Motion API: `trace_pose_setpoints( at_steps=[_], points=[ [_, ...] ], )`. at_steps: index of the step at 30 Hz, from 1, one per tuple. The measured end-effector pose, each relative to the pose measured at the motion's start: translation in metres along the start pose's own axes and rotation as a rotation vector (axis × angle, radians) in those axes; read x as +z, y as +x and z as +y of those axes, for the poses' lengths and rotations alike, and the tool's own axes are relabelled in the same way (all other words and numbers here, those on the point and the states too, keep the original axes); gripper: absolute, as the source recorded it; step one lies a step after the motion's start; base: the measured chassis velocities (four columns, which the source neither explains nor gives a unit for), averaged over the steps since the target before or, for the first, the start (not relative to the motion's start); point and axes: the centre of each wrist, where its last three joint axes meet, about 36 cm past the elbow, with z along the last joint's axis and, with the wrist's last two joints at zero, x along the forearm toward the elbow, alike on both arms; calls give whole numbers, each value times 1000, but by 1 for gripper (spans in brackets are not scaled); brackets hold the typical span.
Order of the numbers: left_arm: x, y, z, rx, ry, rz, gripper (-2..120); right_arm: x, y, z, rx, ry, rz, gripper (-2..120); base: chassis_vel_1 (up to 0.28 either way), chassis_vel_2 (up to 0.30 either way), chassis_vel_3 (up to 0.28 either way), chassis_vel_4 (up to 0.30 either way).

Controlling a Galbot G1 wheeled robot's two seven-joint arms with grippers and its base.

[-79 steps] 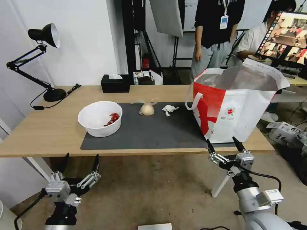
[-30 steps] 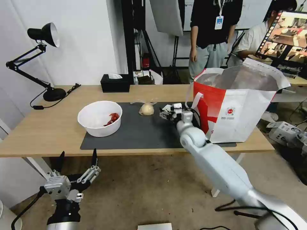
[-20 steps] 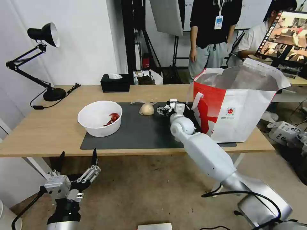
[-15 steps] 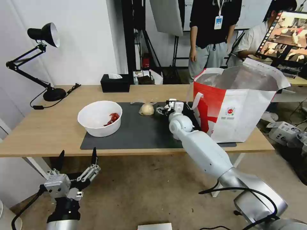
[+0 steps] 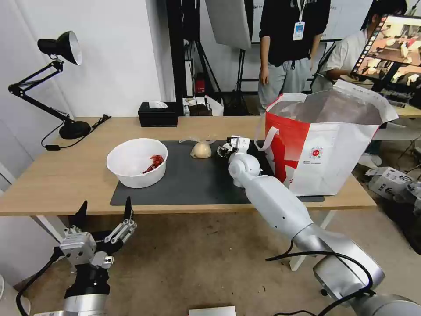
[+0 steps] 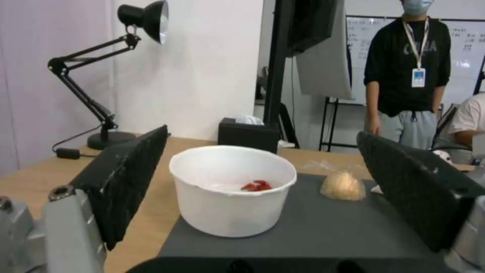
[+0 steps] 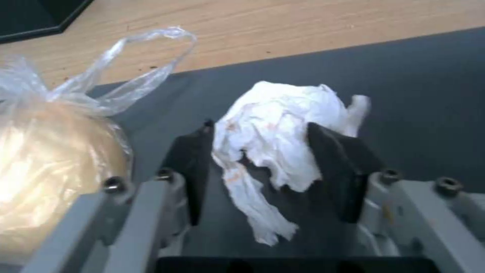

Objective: Pick up the trash from the table and place it into the takeout bag.

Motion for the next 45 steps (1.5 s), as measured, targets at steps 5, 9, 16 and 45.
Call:
trace_pose_setpoints(
  at_steps=[5,9,16,45],
  points=[
    [-1,-7,-1,-3,-4,-10,100,-3,-1,-2,6,-4,-3,28,0,0,0,0],
    [-2,-8,-1,-4,-5,-5,100,-5,-1,-5,11,-16,-2,14,0,0,0,0],
    [-2,-8,-1,-6,-4,-4,100,-6,-3,-12,23,-40,7,0,0,0,0,0],
    [-1,-7,-2,-7,0,-13,100,-24,32,-5,-53,82,-68,14,0,0,0,0]
  ],
)
